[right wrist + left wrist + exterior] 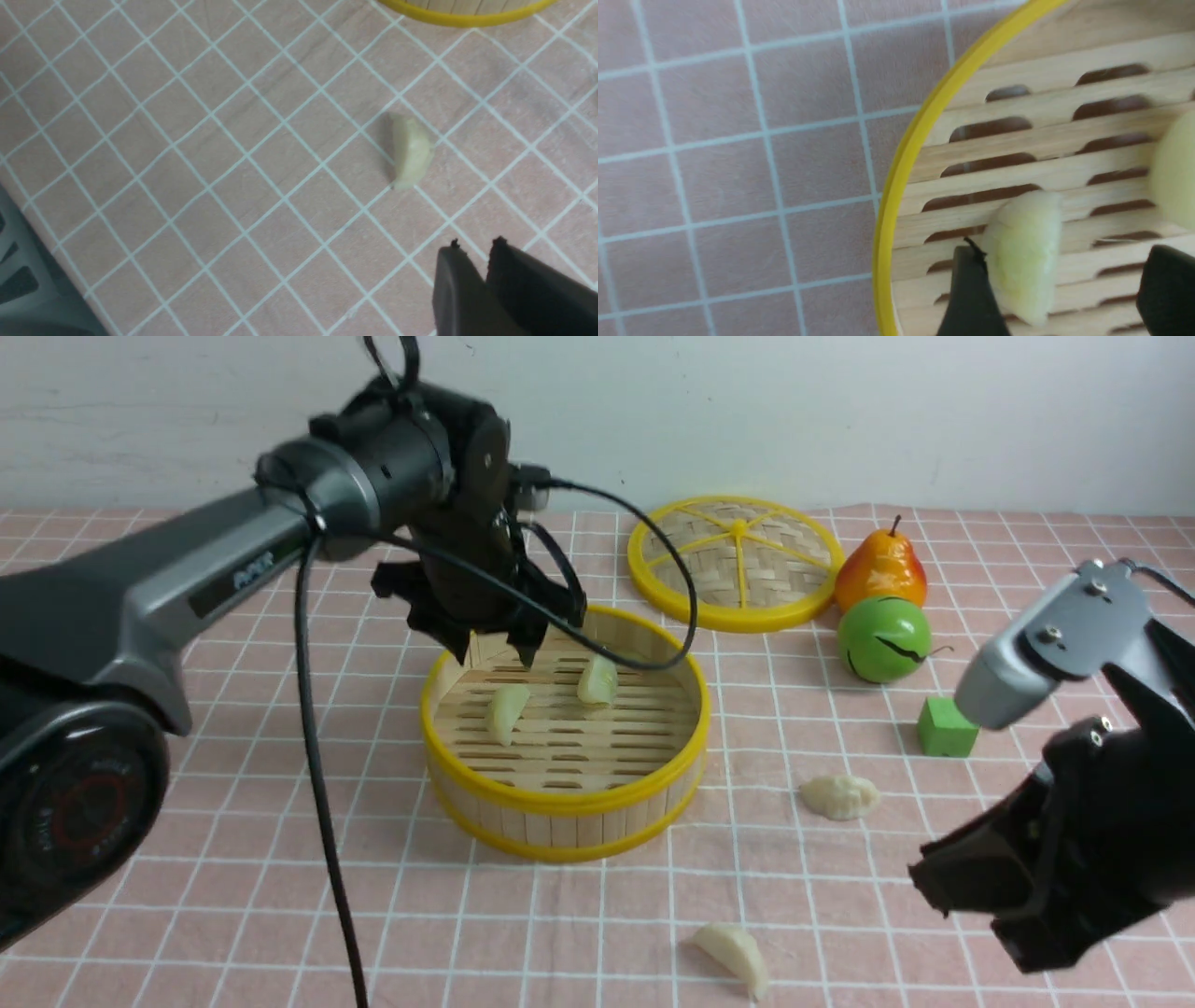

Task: Put the dumplings into the steamer on the table with the pink tablecloth.
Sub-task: 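Reach for and grasp a dumpling lying on the table beside the steamer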

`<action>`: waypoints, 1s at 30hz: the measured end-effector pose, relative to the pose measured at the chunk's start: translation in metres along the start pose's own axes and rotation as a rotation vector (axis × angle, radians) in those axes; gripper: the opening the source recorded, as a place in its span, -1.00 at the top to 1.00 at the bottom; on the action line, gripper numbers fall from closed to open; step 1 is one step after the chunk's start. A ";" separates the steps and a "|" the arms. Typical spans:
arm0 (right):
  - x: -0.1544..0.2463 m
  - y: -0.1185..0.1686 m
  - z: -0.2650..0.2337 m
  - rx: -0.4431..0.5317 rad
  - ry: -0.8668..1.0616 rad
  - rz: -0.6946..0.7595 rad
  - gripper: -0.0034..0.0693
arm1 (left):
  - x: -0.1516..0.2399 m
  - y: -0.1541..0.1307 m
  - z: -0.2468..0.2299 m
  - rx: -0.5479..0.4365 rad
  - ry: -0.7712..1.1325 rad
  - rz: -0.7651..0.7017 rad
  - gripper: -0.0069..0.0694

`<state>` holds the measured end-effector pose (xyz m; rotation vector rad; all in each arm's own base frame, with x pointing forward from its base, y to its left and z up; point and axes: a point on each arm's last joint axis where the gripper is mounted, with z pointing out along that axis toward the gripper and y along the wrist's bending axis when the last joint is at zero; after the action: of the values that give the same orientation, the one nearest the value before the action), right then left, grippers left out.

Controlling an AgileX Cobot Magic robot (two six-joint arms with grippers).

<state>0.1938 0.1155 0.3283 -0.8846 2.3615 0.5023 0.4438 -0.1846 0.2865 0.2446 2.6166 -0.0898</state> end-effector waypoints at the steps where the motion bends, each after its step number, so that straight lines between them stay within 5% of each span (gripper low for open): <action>1: -0.004 -0.002 0.002 0.006 0.008 -0.005 0.61 | -0.003 0.001 -0.018 0.003 -0.022 0.001 -0.39; 7: -0.025 -0.004 0.035 0.004 0.100 -0.061 0.60 | -0.004 0.011 -0.128 0.029 -0.146 0.013 -0.35; 14: -0.037 0.020 0.105 0.065 0.294 -0.153 0.42 | 0.021 0.026 -0.243 0.069 -0.339 -0.006 0.00; 25: -0.024 0.003 0.191 0.136 0.385 -0.092 -0.58 | 0.109 0.045 -0.271 0.074 -0.247 -0.006 0.82; 30: -0.014 -0.002 0.222 0.133 0.406 -0.080 -0.58 | 0.171 0.058 -0.269 0.064 -0.179 -0.032 0.86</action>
<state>0.2873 0.2355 0.1653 -1.0967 2.6686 0.1377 0.1786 -0.0716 0.4349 0.2069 2.4427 -0.1979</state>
